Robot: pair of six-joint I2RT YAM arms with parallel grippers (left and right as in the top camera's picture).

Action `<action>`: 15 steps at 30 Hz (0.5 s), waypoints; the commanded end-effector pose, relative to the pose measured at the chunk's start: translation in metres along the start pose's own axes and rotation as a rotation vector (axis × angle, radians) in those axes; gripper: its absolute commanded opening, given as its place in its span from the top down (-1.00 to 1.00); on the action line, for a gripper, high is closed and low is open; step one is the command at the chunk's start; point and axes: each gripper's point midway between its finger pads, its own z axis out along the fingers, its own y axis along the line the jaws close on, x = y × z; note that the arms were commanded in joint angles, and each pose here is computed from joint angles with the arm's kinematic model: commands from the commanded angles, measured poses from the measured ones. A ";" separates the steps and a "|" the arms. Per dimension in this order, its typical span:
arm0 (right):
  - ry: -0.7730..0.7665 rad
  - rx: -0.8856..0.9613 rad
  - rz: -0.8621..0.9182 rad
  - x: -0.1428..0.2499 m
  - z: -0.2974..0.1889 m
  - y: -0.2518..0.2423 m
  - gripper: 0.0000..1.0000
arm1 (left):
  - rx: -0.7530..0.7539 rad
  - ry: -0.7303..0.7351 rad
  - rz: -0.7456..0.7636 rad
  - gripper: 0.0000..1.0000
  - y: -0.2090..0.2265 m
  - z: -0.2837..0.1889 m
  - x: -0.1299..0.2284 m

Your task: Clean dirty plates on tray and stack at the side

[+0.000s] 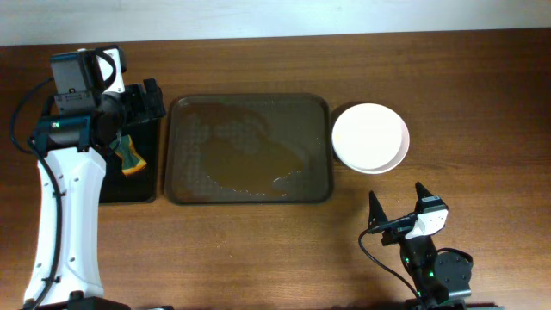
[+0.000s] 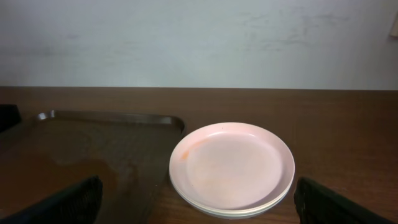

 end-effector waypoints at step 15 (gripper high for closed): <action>-0.002 0.017 -0.010 0.002 0.000 -0.003 -0.97 | 0.003 0.018 0.014 -0.98 0.001 0.001 0.004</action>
